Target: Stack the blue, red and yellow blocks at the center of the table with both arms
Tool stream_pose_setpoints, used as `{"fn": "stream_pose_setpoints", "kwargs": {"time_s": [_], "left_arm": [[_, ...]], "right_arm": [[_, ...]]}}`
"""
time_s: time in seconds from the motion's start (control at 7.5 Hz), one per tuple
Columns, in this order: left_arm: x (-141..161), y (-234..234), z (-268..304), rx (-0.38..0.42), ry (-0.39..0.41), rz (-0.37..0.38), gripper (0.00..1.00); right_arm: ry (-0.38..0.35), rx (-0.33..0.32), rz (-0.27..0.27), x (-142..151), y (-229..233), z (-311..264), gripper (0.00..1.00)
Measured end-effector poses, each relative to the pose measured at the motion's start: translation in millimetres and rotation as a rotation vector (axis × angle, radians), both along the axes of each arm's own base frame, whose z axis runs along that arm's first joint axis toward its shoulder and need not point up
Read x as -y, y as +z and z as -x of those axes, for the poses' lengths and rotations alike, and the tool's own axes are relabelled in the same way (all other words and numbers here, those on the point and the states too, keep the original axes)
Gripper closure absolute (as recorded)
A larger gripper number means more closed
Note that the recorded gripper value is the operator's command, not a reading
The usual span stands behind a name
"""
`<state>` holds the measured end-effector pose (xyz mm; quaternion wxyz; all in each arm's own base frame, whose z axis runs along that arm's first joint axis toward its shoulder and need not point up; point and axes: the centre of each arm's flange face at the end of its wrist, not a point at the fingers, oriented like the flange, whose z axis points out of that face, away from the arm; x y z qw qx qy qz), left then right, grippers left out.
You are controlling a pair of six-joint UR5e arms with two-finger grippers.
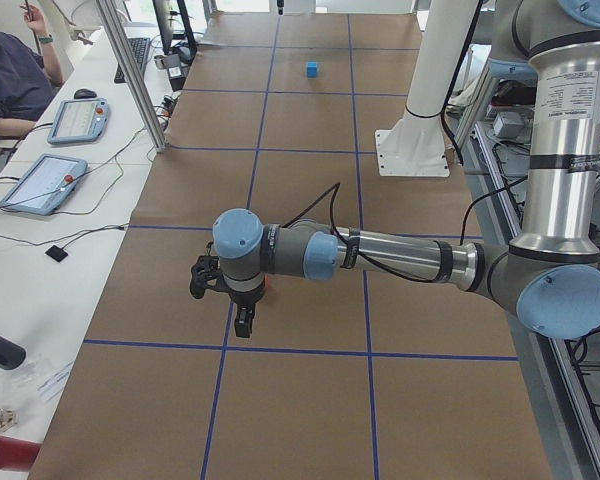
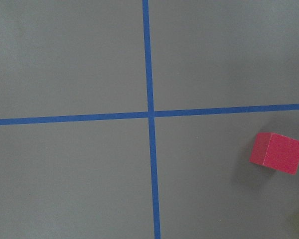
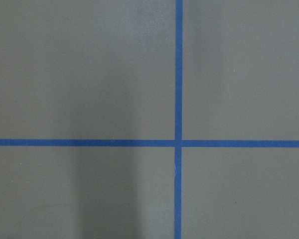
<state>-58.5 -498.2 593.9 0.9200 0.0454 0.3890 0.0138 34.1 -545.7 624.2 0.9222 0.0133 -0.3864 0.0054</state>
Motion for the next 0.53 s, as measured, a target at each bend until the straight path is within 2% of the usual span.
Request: {"fn": "stream_pose_setpoints", "kwargs": {"time_s": [0.27, 0.4, 0.53], "left_arm": [[2, -14, -1, -0.011, 0.001, -0.019, 0.0], [-1, -31, -2, -0.027, 0.004, -0.034, 0.0], [-2, -46, -3, -0.038, 0.006, -0.053, 0.0]], "right_arm": [[0.0, -0.002, -0.022, 3, -9, 3, 0.01], [-0.013, -0.01, -0.055, 8, -21, 11, 0.01], [-0.025, -0.023, -0.11, 20, -46, 19, 0.01]]}}
